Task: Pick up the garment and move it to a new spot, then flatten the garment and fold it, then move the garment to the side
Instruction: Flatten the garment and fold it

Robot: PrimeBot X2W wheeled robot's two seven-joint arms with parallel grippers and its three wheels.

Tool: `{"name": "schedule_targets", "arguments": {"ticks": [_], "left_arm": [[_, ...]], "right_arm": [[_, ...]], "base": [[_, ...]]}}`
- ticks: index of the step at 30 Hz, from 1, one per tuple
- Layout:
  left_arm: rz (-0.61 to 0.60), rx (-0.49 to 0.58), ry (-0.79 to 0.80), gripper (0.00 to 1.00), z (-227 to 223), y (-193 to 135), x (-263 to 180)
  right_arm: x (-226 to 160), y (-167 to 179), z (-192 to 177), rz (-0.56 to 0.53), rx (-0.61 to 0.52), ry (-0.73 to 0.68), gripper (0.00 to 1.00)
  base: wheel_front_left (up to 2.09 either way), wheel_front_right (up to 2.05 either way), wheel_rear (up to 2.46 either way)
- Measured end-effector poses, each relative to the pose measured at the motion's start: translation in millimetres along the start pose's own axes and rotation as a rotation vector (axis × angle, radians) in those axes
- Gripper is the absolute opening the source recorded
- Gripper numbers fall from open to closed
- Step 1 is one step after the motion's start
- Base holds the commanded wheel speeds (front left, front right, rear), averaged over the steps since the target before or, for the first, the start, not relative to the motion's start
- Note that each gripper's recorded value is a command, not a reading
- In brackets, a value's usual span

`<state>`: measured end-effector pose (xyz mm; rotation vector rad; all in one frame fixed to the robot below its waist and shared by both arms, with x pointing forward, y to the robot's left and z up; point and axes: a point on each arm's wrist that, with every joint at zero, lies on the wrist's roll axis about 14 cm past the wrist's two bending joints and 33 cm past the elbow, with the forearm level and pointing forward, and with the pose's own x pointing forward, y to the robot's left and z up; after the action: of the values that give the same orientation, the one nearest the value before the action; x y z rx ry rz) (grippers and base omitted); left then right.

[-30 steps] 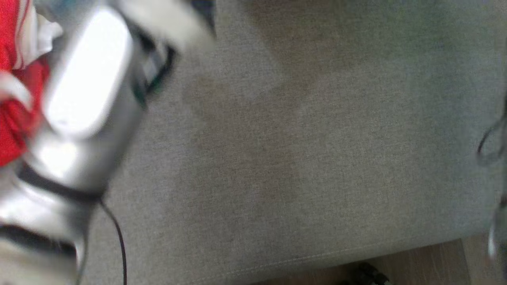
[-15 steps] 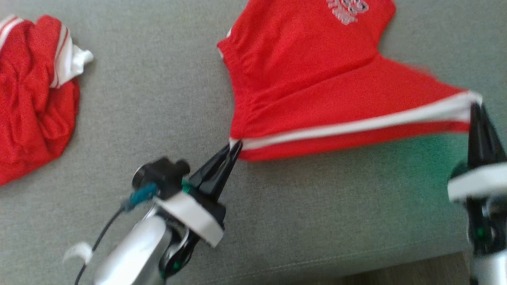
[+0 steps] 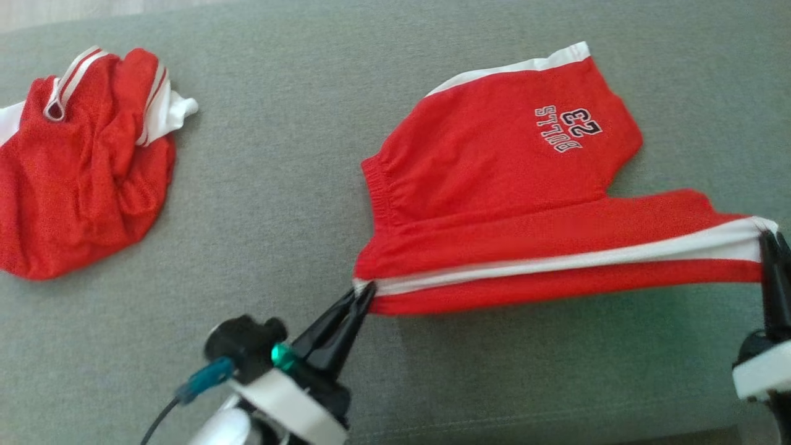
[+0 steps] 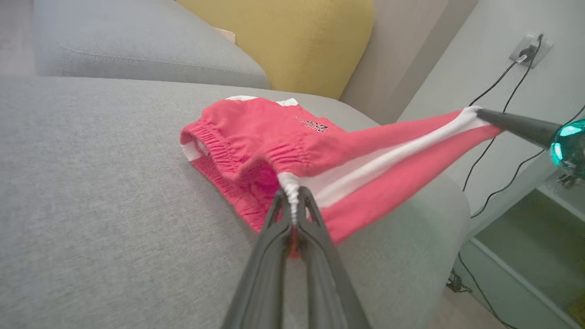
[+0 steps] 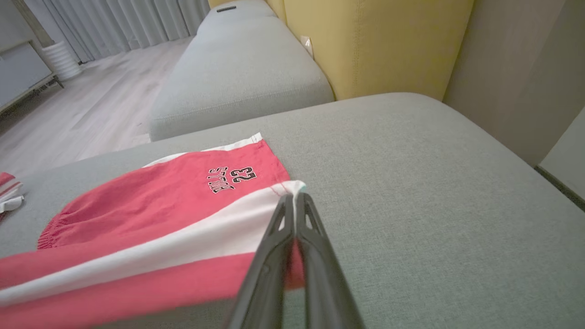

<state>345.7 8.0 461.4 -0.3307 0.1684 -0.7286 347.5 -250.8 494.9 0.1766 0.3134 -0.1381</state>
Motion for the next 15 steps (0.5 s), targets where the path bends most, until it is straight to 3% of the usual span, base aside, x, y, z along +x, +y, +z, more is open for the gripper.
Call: {"name": "schedule_targets", "arguments": {"ticks": [7,12,15], "left_arm": [[-0.022,-0.120,-0.028,0.00,18,-7,43],[-0.017,-0.327,0.008,0.00,23,-2,72],[0.002,-0.387,0.012,0.00,28,11,81]], "right_arm": [[41,11,-3,0.032,-0.006,0.084,0.00],[81,13,-3,0.065,-0.035,0.159,0.00],[104,16,0,0.085,-0.042,0.202,0.00]], "base": [[0.00,0.00,0.00],[0.00,0.00,0.00],[0.00,0.00,0.00]]}}
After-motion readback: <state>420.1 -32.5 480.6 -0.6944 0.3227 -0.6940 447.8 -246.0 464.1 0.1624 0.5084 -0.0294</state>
